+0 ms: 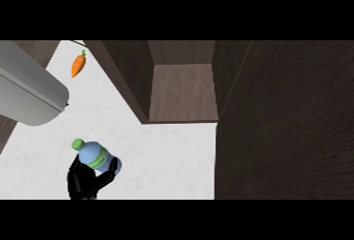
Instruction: Pick up the bottled water, place it into the cabinet and close the cabinet
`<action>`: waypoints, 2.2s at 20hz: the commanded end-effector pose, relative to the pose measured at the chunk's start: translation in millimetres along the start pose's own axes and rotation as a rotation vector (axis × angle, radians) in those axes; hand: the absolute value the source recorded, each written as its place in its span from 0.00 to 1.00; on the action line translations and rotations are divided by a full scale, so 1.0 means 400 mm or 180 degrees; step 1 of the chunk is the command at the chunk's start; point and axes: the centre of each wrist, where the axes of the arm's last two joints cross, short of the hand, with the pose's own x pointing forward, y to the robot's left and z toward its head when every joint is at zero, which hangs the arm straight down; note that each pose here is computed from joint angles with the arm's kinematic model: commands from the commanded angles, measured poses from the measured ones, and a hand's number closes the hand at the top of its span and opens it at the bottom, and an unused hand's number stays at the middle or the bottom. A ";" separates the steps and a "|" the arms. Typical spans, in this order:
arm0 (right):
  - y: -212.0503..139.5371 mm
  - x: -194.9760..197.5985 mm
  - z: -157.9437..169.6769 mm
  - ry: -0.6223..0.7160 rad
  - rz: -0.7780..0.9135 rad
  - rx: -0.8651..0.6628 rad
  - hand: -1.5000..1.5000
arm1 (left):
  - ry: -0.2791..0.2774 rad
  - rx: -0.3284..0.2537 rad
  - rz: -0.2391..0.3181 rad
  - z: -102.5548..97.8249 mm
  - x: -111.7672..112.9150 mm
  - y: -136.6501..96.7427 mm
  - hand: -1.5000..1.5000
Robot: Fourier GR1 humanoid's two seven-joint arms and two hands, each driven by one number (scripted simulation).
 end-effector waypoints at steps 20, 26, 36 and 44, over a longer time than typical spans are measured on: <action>0.012 0.055 -0.018 -0.0156 -0.0095 0.0005 0.00 | 0.0446 -0.1647 0.0301 -0.001 0.065 -0.312 1.00; 0.012 0.046 -0.018 -0.0092 -0.0138 -0.0027 0.00 | 0.0176 -0.1763 0.0047 -0.081 0.161 -0.461 1.00; -0.002 0.011 -0.023 -0.0200 -0.0116 -0.0106 0.00 | 0.0119 -0.1797 -0.0279 -0.094 0.233 -0.664 1.00; -0.019 0.033 0.002 -0.0266 -0.0107 -0.0107 0.00 | 0.0159 -0.1510 -0.0704 -0.159 0.261 -0.764 1.00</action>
